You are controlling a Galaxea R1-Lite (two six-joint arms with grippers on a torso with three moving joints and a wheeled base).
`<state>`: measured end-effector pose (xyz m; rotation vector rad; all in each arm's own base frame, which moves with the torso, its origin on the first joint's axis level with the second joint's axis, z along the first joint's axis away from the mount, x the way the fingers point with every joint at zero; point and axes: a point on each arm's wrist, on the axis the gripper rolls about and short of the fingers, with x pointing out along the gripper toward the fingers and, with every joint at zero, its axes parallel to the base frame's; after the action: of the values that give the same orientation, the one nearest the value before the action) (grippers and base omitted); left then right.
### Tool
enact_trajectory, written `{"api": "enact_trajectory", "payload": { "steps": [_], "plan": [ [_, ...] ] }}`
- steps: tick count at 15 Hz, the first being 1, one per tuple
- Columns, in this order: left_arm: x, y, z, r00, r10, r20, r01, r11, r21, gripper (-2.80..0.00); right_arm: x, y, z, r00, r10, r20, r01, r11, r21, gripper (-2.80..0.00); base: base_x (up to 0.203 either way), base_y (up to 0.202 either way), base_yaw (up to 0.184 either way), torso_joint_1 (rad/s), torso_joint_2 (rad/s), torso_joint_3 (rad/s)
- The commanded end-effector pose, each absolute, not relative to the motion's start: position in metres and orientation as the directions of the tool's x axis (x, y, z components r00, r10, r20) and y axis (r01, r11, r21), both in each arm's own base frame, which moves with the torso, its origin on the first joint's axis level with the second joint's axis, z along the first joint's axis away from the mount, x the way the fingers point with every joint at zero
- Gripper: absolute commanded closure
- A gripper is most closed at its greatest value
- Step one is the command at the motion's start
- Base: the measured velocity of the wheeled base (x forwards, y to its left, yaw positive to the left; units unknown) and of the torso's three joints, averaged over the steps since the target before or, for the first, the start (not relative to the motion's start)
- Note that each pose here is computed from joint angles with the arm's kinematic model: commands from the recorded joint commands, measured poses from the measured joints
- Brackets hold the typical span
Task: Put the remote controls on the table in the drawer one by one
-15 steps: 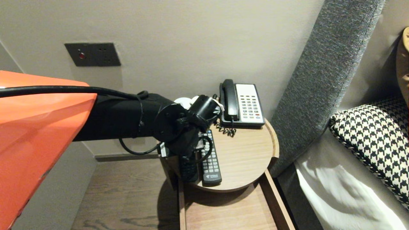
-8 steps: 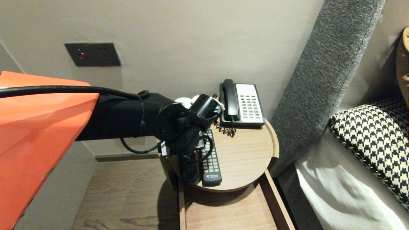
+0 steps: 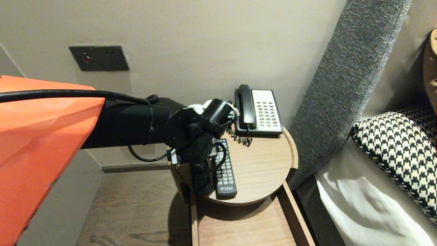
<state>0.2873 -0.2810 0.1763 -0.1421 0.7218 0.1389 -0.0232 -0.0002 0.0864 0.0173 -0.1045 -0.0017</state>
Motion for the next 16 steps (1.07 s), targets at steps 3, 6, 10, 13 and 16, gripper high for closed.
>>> {"api": "enact_trajectory", "payload": {
  "steps": [3,6,10,13,16],
  "plan": [
    [0.288,-0.280,0.175,0.740,0.085,-0.667,-0.182,0.980,-0.076,-2.80,-0.020,0.000,0.075,0.998,-0.002,0.064,0.001,1.000,0.017,0.00,0.000,0.000,0.000,0.000,0.00,0.000],
    [0.289,-0.281,0.170,0.736,0.089,-0.671,-0.184,0.980,-0.072,-2.80,-0.020,0.000,0.075,0.998,-0.003,0.064,0.002,1.000,0.017,0.00,0.000,0.000,0.000,0.000,0.00,0.000],
    [0.290,-0.282,0.168,0.734,0.092,-0.672,-0.189,0.979,-0.073,-2.80,-0.020,0.000,0.075,0.998,-0.002,0.064,0.001,1.000,0.017,0.00,0.000,0.000,0.000,0.000,0.00,0.000],
    [0.291,-0.281,0.166,0.732,0.095,-0.675,-0.193,0.978,-0.072,-2.80,-0.020,0.000,0.075,0.998,-0.002,0.064,0.001,1.000,0.017,0.00,0.000,0.000,0.000,0.000,0.00,0.000],
    [0.290,-0.281,0.164,0.728,0.099,-0.679,-0.196,0.978,-0.068,-2.80,-0.020,0.000,0.075,0.998,-0.002,0.064,0.001,1.000,0.017,0.00,0.000,0.000,0.000,0.000,0.00,0.000]
  ]
}}
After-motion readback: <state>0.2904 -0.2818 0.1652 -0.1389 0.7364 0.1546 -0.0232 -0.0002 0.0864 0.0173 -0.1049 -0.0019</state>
